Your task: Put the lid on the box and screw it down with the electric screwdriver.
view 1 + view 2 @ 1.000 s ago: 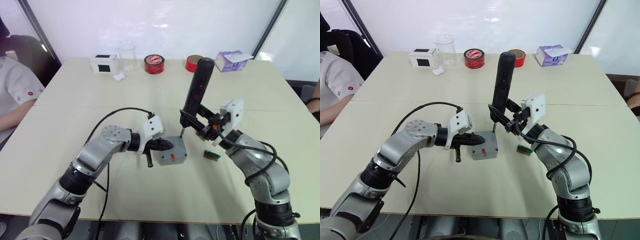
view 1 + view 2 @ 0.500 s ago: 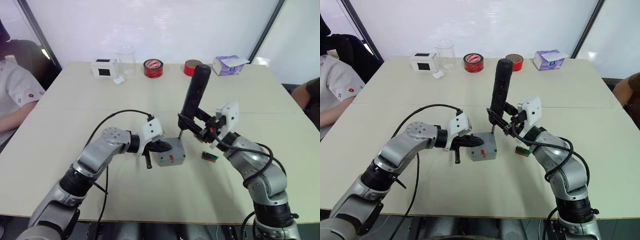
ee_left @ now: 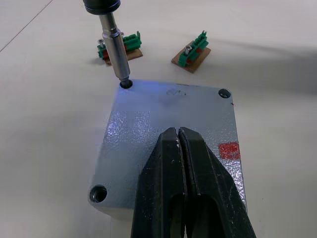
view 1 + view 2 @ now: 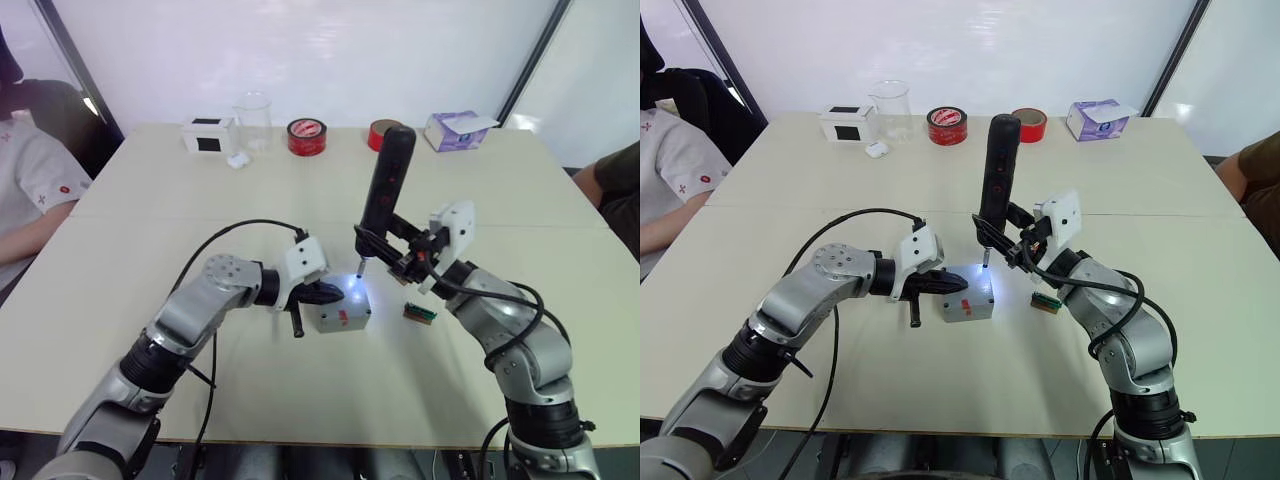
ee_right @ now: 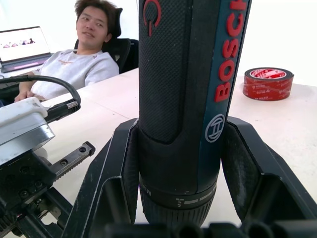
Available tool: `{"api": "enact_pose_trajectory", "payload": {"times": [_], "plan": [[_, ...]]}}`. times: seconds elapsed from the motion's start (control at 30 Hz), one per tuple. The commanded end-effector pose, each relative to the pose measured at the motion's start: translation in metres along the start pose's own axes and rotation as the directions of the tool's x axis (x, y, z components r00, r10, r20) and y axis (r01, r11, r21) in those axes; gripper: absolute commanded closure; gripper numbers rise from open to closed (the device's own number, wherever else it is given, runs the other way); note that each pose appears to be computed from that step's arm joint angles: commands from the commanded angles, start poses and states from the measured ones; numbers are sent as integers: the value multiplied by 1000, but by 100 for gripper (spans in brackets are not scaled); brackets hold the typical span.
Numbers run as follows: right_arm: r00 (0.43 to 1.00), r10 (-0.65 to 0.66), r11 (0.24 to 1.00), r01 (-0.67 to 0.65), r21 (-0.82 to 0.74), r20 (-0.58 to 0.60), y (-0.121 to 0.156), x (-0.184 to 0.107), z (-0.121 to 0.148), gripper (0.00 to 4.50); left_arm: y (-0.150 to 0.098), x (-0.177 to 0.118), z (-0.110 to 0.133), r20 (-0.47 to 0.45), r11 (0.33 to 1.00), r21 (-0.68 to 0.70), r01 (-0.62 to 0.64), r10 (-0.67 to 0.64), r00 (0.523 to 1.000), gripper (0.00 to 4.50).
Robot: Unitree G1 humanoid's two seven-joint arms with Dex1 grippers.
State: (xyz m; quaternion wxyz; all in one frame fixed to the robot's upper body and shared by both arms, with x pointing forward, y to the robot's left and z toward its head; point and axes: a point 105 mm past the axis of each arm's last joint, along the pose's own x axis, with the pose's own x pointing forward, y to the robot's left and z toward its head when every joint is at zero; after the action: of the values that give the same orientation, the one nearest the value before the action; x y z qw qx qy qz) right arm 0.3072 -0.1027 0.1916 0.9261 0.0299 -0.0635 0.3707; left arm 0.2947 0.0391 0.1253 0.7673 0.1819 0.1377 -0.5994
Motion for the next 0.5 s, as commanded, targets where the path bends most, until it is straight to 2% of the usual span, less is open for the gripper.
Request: {"api": "enact_pose_trajectory", "payload": {"times": [0.03,0.17,0.2,0.27,0.33,0.4,0.43,0.47,0.5], "plan": [[999,32,999,-33,15,43,1,0,22,267,1,0,-8,-33,1000,-15,-3,2,999,450],[990,29,1000,-29,1,141,-8,-3,72,267,0,0,-9,-34,1000,-18,-3,2,999,450],[987,-17,1000,15,12,161,-17,-4,85,267,0,0,-9,-34,1000,-17,-3,3,999,450],[982,-140,990,136,38,129,-42,-7,102,267,-1,0,-7,-30,1000,-4,-5,4,1000,450],[977,-192,980,186,64,93,-56,-12,114,267,-1,-1,1,-1,1000,13,-16,16,1000,450],[976,-216,974,212,83,41,-65,-18,117,267,2,-4,13,65,1000,-5,-31,31,997,450],[966,-258,961,256,108,8,-74,-24,116,267,7,-8,27,137,998,-27,-56,60,989,450],[954,-297,946,298,130,-33,-83,-30,113,267,14,-12,41,208,993,-37,-111,116,971,450],[932,-352,925,361,119,-90,-94,-38,108,267,26,-19,58,291,976,-59,-212,220,931,450]]}}
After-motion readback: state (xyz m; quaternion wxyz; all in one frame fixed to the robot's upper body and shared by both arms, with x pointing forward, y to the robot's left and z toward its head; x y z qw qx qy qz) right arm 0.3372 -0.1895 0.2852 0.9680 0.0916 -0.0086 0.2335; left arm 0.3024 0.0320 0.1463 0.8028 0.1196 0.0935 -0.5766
